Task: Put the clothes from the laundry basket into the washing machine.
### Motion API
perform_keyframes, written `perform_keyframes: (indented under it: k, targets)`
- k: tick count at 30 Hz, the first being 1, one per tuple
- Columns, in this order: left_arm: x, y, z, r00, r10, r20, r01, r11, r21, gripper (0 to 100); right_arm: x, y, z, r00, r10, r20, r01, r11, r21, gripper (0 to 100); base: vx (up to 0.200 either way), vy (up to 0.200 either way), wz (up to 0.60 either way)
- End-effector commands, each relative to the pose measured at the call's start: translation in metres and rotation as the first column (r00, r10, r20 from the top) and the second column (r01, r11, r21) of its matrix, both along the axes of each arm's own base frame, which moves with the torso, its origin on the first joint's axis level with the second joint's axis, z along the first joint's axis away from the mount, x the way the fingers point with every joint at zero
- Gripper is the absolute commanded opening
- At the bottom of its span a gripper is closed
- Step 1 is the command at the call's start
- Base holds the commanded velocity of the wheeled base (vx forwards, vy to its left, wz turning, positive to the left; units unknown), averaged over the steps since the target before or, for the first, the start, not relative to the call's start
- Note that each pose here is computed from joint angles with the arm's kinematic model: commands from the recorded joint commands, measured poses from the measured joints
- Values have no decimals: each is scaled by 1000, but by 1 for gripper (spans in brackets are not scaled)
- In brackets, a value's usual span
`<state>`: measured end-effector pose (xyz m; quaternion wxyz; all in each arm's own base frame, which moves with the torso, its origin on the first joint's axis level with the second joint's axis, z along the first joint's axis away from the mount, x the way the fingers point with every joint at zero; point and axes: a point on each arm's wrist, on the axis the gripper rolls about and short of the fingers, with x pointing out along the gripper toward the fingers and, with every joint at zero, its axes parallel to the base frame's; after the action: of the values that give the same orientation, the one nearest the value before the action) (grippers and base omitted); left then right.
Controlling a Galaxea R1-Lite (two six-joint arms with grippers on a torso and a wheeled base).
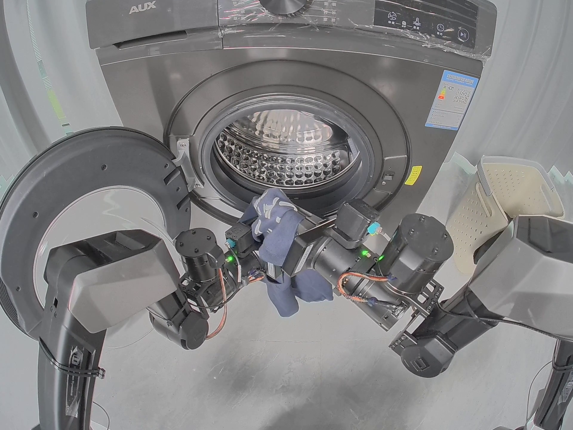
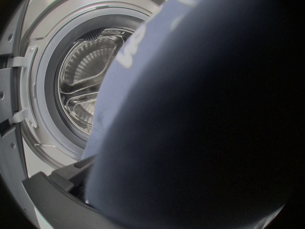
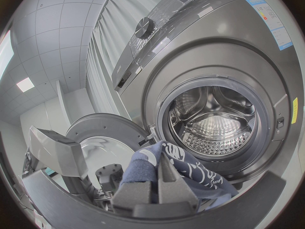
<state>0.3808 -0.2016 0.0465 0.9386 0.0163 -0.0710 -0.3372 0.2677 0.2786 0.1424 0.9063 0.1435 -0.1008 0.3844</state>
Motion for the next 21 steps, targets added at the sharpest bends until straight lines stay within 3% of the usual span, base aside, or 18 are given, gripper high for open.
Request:
perform_keyframes:
  k: [1,3,4,12,17,21]
  targets:
    - [6,-4,-6,1000,10,8,-10,1000,-8,100,-8,-2,3,1000,10,-4,-10,1000,-1,0,0,0,0]
    - [8,-4,-3,1000,15,18,-14,1000,-15,100,-8,-2,3,1000,11,-9,-11,1000,0,0,0,0,0]
    - [8,-3,-2,1000,16,19,-16,1000,-15,0,-7,-3,3,1000,9,-9,-9,1000,0,0,0,0,0]
    - [9,1,5,999,47,23,-46,998,-41,0,4,-14,1,999,-30,-15,30,1000,2,0,0,0,0]
    - [-9,12,28,999,47,10,-46,997,-59,0,26,-38,-6,988,-147,-46,147,989,-4,0,0,0,0]
    - [-24,22,44,999,50,-9,-51,996,-79,0,38,-54,-25,975,-202,-89,198,979,-49,0,0,0,0]
